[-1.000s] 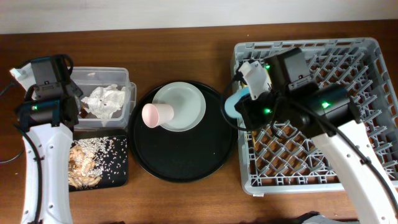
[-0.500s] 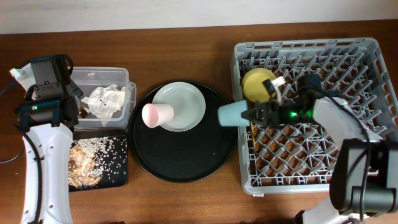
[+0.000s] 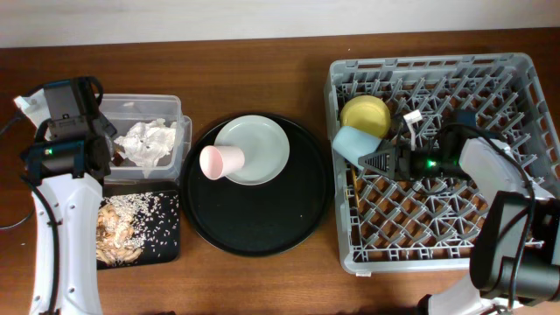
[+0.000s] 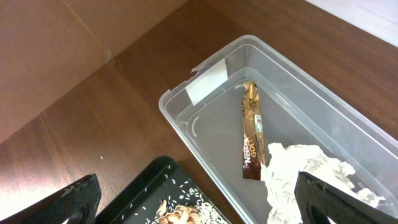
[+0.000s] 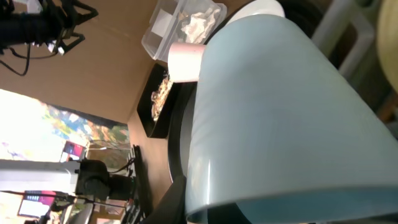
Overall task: Sort waste into correct bins and load items into the dishwasher rack
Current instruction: 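Grasp the blue cup with the right gripper and place it in the rack, then grasp the pink cup with the right gripper and place it in the rack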
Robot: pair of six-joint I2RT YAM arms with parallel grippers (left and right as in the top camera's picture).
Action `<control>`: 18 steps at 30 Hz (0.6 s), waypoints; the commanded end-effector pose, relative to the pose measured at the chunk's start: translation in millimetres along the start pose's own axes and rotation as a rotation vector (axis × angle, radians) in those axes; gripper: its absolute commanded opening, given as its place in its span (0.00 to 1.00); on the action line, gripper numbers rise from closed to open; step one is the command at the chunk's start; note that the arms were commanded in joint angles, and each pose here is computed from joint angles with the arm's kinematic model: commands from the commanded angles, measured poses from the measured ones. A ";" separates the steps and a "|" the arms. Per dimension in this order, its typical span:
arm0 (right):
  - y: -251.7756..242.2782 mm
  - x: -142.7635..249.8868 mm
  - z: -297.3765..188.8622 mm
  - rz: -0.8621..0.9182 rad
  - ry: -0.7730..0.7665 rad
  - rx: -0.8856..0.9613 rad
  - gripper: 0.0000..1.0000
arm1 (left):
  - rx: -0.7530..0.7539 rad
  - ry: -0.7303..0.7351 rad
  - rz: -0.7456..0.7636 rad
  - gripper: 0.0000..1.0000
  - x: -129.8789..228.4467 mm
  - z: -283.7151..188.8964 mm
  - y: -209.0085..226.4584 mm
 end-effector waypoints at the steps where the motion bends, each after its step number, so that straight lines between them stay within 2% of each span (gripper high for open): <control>1: -2.1 8.5 17.3 -0.027 0.050 -0.012 0.13 | -0.011 -0.015 -0.001 0.99 -4.7 -2.9 3.9; 4: -10.4 11.9 15.5 -0.022 0.070 0.037 0.12 | -0.011 -0.015 -0.001 0.99 -4.7 -2.9 3.9; 7: -29.4 29.3 1.9 0.062 0.134 0.161 0.23 | -0.011 -0.015 -0.001 0.99 -4.7 -2.9 3.9; 8: -31.1 30.7 -11.5 0.124 0.110 0.169 0.31 | -0.011 -0.015 -0.001 0.99 -4.7 -2.9 3.9; 10: -27.2 26.8 -34.1 0.183 0.062 0.187 0.39 | -0.010 -0.015 -0.001 0.99 -4.7 -2.9 3.8; 14: 15.6 0.6 -63.8 0.109 -0.014 0.244 0.39 | -0.011 -0.015 -0.001 0.99 -4.7 -2.9 3.9; 18: 69.2 -19.2 -73.3 -0.016 -0.017 0.500 0.39 | -0.011 -0.015 -0.001 0.99 -4.7 -2.9 3.9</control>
Point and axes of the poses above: each gripper's point midway between its finger pads, its own z axis out along the fingers, its own y axis along the line the jaws close on, x = y × z, the point moved 1 cm from there along -z, back along the fingers, and after that the axes turned 4 degrees about z, right-handed, at the moved point
